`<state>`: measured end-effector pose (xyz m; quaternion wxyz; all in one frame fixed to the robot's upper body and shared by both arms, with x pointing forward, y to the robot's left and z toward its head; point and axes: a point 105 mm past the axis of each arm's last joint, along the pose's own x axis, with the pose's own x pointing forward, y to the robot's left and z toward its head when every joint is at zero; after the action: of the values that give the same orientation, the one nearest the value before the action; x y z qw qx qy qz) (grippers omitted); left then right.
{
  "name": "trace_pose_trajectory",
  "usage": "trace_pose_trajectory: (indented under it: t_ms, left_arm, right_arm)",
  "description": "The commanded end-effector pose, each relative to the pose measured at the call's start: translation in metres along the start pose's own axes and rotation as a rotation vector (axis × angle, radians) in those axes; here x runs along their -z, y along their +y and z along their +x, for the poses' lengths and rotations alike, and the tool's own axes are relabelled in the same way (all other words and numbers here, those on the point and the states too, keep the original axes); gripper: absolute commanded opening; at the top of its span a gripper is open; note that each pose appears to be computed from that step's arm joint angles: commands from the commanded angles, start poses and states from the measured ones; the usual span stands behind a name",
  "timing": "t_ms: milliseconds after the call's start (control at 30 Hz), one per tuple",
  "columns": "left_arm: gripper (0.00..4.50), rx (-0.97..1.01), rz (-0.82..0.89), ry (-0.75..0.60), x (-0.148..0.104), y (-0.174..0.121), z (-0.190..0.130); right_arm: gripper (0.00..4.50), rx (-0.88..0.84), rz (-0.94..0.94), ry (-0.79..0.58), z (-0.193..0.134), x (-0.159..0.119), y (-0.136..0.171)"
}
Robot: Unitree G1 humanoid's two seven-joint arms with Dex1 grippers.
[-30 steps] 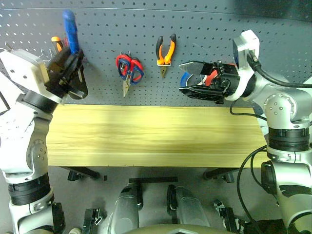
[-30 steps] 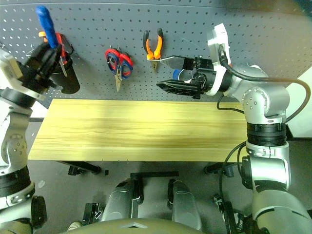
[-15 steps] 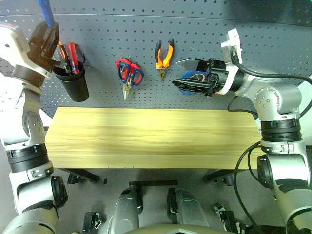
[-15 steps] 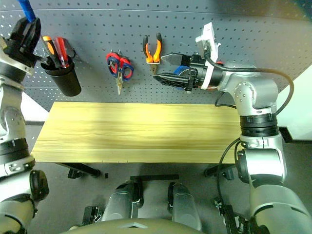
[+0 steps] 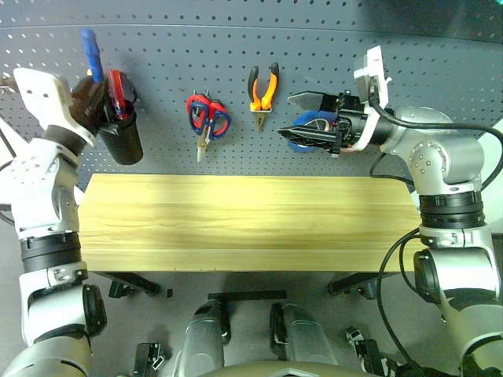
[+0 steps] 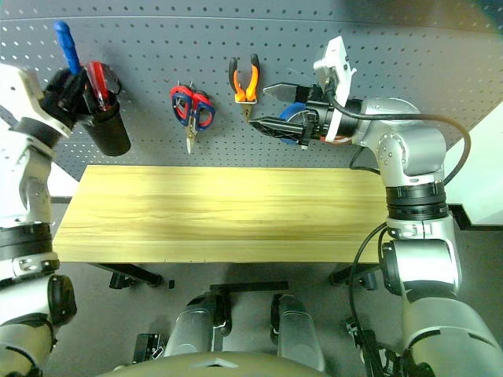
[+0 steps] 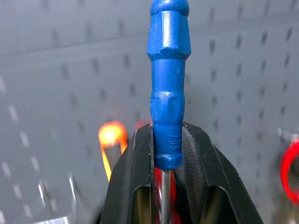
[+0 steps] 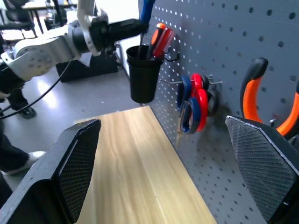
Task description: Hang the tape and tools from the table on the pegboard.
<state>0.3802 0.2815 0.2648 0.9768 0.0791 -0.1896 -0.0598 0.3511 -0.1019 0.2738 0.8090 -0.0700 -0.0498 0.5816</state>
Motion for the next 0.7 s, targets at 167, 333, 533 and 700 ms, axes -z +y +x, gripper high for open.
trace_pose_trajectory:
  t_ms: [167, 333, 533, 700]
  left_arm:
    - [3.2, -0.013, 0.089, -0.096, -0.03, 0.008, -0.007]
    - [3.85, 0.109, 0.056, -0.13, -0.041, -0.008, -0.02]
    - [3.85, 0.367, -0.04, -0.051, -0.037, -0.029, -0.058]
    - [3.85, 0.575, -0.113, 0.105, -0.01, -0.045, -0.094]
  right_arm:
    - [4.5, 0.01, -0.06, -0.019, -0.004, -0.013, 0.0]
    - [4.5, 0.009, -0.051, -0.018, -0.006, -0.013, 0.0]
    - [4.5, -0.054, 0.013, 0.06, -0.016, 0.004, 0.01]
    - [4.5, -0.114, 0.078, 0.13, -0.02, 0.032, 0.022]
